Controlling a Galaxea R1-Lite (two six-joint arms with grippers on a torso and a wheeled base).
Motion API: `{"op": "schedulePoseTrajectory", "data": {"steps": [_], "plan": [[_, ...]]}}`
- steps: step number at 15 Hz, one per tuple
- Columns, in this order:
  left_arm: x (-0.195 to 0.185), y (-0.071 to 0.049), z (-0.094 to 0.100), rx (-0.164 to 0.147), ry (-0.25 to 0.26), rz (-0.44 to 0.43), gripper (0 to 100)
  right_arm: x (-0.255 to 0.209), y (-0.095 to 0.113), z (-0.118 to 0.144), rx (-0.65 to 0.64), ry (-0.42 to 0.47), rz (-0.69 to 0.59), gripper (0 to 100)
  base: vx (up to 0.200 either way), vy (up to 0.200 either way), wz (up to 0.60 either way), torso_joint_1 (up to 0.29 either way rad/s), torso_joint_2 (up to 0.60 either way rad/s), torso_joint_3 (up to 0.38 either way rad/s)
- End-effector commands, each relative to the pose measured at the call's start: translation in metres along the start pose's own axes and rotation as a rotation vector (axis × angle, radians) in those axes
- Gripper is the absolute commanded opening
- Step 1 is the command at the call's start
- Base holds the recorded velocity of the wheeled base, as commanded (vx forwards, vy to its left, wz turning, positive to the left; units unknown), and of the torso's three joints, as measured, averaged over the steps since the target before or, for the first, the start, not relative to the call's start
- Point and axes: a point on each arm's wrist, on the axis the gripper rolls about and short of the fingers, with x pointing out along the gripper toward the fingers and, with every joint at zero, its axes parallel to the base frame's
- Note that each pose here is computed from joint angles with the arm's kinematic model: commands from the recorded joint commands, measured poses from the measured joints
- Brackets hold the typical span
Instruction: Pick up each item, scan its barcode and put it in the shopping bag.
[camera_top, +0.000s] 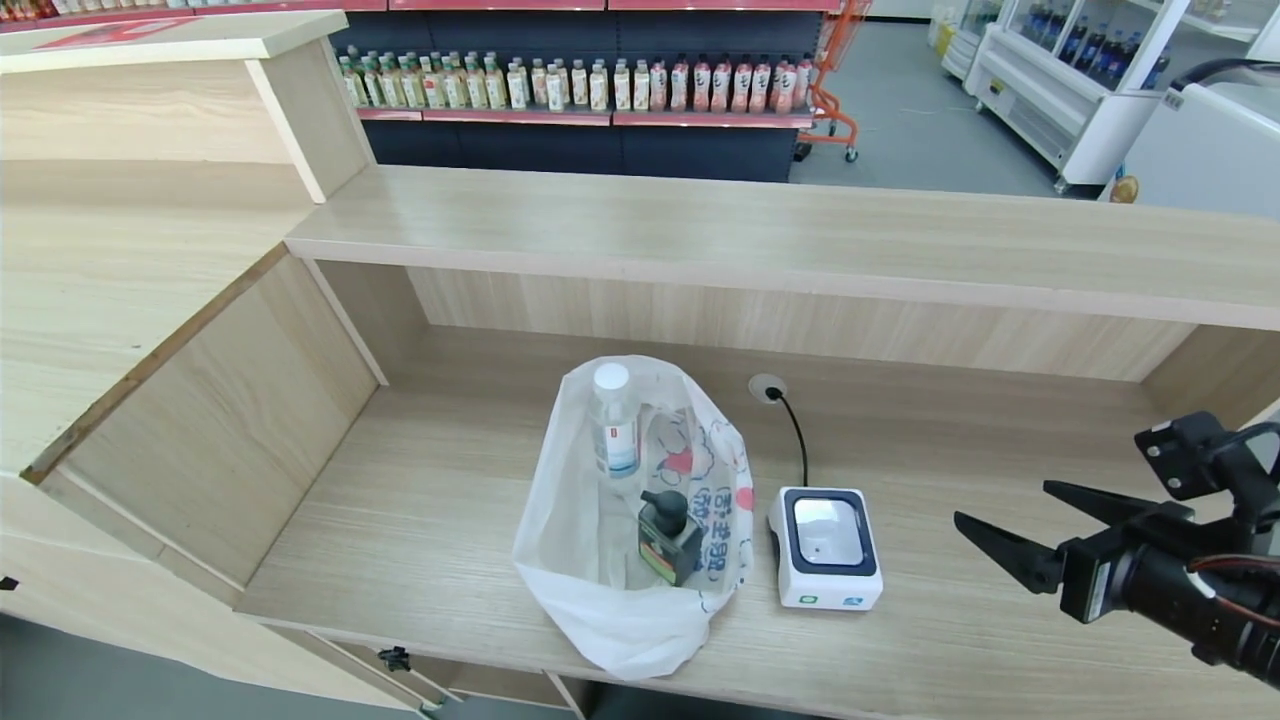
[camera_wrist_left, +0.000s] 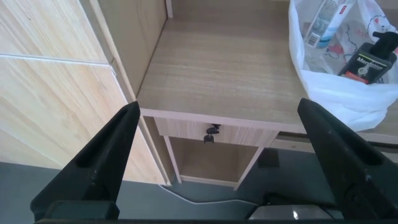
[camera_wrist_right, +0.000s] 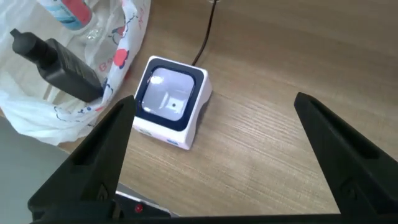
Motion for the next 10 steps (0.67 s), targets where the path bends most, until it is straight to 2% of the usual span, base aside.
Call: {"op": "schedulePoseTrajectory", "data": {"steps": [1, 5, 6, 8, 10], "plan": [[0.000, 0.000, 0.000, 0.000, 0.000, 0.001, 100, -0.006, 0.002, -0.004, 0.001, 0.007, 0.000, 100, 0.000, 0.000, 0.00, 0.000, 0.00, 0.000], [0.000, 0.000, 0.000, 0.000, 0.000, 0.001, 100, -0.014, 0.003, -0.015, 0.003, 0.045, -0.032, 100, 0.000, 0.000, 0.00, 0.000, 0.00, 0.000], [0.000, 0.000, 0.000, -0.002, 0.000, 0.001, 100, -0.029, 0.007, -0.030, 0.003, 0.083, -0.040, 100, 0.000, 0.000, 0.00, 0.000, 0.00, 0.000], [0.000, 0.000, 0.000, -0.002, 0.000, 0.001, 100, -0.040, 0.009, -0.029, -0.001, 0.064, -0.047, 100, 0.000, 0.000, 0.00, 0.000, 0.00, 0.000], [0.000, 0.000, 0.000, -0.002, 0.000, 0.001, 100, -0.049, 0.011, -0.029, -0.003, 0.059, -0.047, 100, -0.200, 0.000, 0.00, 0.007, 0.00, 0.007]]}}
